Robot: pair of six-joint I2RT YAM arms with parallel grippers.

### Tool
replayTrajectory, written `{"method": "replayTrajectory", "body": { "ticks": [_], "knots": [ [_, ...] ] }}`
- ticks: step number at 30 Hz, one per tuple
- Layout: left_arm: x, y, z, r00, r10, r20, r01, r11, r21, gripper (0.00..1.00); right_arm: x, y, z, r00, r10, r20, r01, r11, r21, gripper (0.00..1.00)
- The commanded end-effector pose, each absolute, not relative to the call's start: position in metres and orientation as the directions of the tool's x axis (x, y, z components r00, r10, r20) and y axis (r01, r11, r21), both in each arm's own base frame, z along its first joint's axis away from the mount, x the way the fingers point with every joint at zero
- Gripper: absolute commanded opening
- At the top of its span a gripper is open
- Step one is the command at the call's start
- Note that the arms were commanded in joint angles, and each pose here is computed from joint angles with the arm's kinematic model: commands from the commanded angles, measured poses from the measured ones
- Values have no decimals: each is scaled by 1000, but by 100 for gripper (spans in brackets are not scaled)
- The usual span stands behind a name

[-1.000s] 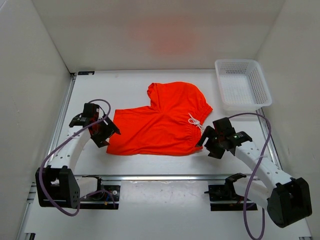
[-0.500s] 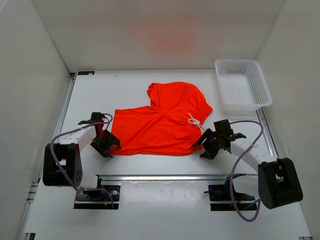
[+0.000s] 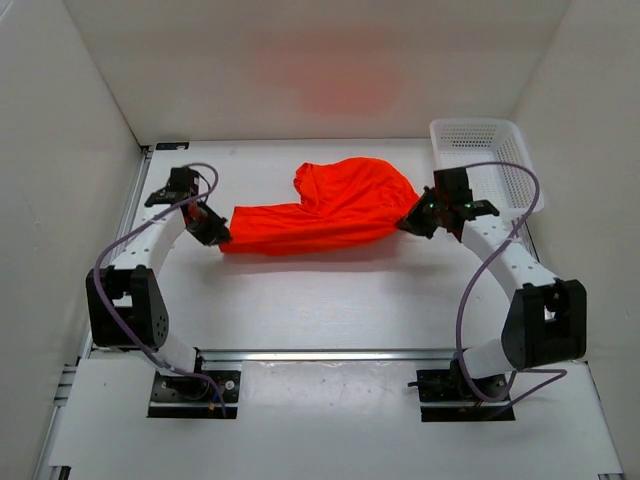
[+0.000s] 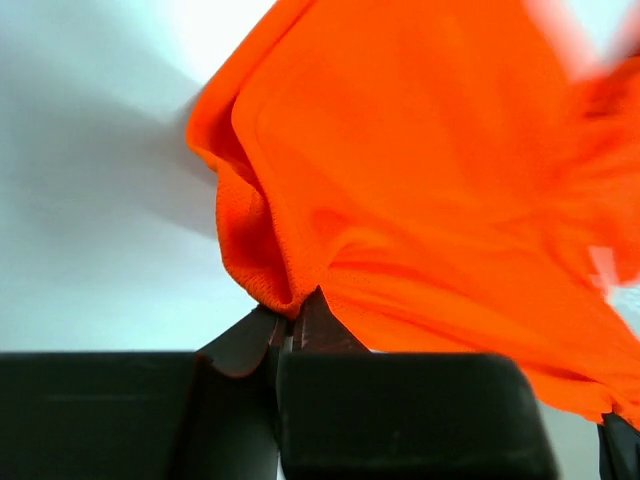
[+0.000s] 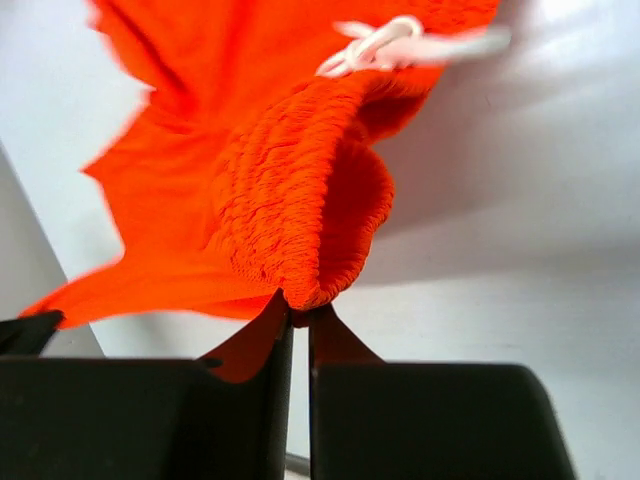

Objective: Fold and stack the shorts
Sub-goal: Flatten the shorts out

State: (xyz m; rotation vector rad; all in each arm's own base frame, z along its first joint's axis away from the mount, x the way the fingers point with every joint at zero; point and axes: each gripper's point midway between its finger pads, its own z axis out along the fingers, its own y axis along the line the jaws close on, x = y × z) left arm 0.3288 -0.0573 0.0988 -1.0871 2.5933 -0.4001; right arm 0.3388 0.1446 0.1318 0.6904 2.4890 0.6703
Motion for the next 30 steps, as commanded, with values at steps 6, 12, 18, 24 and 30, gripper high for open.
{"method": "replayTrajectory", "body": {
  "ticks": [6,12,18,24,30],
  "knots": [
    [312,-49,153,-650,-710,-272,-577,694,-431,10,286,109,148,-769,470,-433,281,857,431,0],
    [244,-41,93,-681,-707,-189,-636,699,-326,23,190,98,72,-823,473,-313,365,864,346,7],
    [273,-44,120,-712,-664,-228,-560,733,-385,96,194,80,82,-798,452,-398,363,888,281,88],
    [371,-83,207,-742,-507,-438,-312,841,-442,69,279,79,130,-776,391,-495,319,920,226,75],
    [438,-157,187,-868,-314,-384,-159,909,-384,77,350,94,118,-825,388,-410,315,919,236,70]
  ]
}}
